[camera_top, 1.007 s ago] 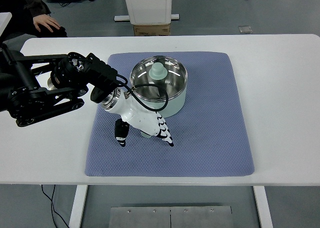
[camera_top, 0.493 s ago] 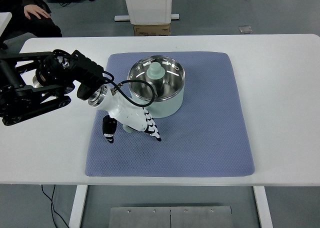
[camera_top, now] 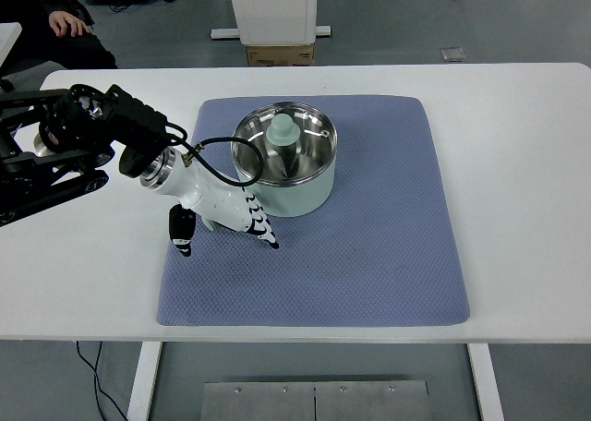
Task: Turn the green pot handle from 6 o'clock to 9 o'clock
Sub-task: 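Push the handle with the left hand, rotating the pot's handle sideways, then continue sweeping the handle with the left hand toward the left arm's side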
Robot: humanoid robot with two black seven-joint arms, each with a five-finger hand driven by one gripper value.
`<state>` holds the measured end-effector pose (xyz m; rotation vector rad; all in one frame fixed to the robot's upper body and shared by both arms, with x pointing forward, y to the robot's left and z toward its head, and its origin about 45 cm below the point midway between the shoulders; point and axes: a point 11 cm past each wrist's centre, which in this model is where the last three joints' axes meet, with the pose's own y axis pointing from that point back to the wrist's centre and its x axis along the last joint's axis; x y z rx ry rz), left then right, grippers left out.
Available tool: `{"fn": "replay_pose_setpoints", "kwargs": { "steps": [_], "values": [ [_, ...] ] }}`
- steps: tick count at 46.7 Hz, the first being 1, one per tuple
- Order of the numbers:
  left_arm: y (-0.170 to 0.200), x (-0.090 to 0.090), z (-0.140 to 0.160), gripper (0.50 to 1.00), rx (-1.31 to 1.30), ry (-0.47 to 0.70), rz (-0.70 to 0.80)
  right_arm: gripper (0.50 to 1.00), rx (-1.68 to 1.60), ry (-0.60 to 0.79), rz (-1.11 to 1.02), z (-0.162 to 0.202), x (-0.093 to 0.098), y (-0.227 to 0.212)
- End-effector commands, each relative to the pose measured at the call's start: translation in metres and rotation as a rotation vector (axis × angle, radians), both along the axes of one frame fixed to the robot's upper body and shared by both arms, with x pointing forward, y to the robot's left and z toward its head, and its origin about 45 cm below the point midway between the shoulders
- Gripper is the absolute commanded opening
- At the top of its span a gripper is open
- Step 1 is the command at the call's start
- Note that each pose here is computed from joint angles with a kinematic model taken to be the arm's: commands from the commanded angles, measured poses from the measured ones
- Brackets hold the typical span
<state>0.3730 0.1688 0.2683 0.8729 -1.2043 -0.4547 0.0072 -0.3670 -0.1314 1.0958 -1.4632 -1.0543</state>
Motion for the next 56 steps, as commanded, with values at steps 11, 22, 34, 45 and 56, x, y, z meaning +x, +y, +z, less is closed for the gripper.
{"fn": "replay_pose_setpoints", "kwargs": {
  "steps": [11,22,34,45,56],
  "values": [
    [0.015,0.004,0.003,1.0,0.014,-0.014,0.03,1.0,0.0,0.0,0.0,0.0,0.0,0.0],
    [0.029,0.006,0.001,1.0,0.055,-0.038,0.038,1.0,0.0,0.0,-0.001,0.0,0.0,0.0],
    [0.044,0.01,0.002,1.0,0.09,-0.066,0.055,1.0,0.0,0.0,0.0,0.0,0.0,0.0],
    [0.056,0.017,0.005,1.0,0.099,-0.084,0.086,1.0,0.0,0.0,0.0,0.0,0.0,0.0],
    [0.071,0.03,0.005,1.0,0.113,-0.107,0.141,1.0,0.0,0.0,0.0,0.0,0.0,0.0]
  ]
}}
